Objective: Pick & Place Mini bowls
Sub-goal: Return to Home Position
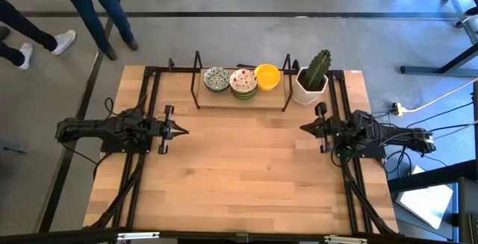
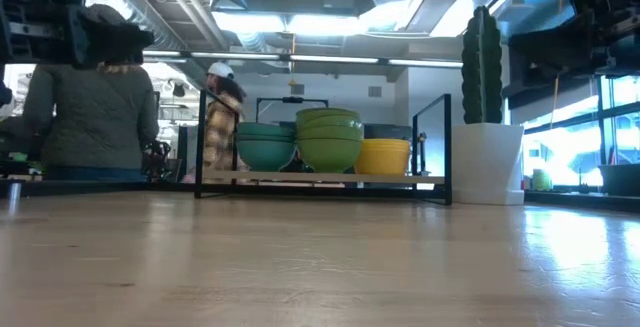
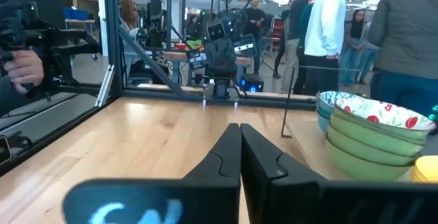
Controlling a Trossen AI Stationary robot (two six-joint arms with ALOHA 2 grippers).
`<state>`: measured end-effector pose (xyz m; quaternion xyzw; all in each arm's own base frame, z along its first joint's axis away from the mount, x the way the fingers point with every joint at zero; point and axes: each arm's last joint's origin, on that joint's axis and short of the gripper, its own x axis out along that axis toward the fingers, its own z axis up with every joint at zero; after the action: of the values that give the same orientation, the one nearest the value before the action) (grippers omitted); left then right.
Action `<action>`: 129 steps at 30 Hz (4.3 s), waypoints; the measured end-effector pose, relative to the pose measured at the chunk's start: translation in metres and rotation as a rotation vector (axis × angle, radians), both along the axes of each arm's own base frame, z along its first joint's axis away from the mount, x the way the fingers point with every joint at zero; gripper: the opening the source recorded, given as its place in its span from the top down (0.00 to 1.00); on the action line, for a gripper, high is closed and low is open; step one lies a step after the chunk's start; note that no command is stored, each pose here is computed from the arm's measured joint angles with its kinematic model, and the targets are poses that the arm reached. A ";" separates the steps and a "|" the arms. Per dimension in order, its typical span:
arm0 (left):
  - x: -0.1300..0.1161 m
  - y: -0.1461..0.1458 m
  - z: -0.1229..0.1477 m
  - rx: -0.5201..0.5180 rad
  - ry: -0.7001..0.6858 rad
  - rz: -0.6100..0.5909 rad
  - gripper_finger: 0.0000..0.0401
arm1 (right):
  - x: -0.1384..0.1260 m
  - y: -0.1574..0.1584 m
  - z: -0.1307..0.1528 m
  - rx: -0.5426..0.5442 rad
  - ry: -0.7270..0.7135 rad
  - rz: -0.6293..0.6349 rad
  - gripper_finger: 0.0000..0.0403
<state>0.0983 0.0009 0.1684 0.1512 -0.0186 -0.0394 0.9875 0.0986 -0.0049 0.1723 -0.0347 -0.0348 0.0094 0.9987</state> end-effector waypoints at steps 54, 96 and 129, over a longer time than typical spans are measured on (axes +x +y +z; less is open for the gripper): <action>0.000 0.001 0.000 0.025 0.002 0.019 0.98 | 0.000 0.000 -0.006 0.011 0.060 0.002 0.91; 0.000 0.001 0.000 0.025 0.002 0.019 0.97 | 0.000 0.000 -0.006 0.011 0.060 0.003 0.91; 0.000 0.001 0.000 0.025 0.002 0.019 0.97 | 0.000 0.000 -0.006 0.011 0.060 0.003 0.91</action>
<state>0.0984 0.0014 0.1681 0.1636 -0.0158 -0.0306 0.9859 0.0990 -0.0050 0.1666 -0.0289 -0.0048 0.0119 0.9995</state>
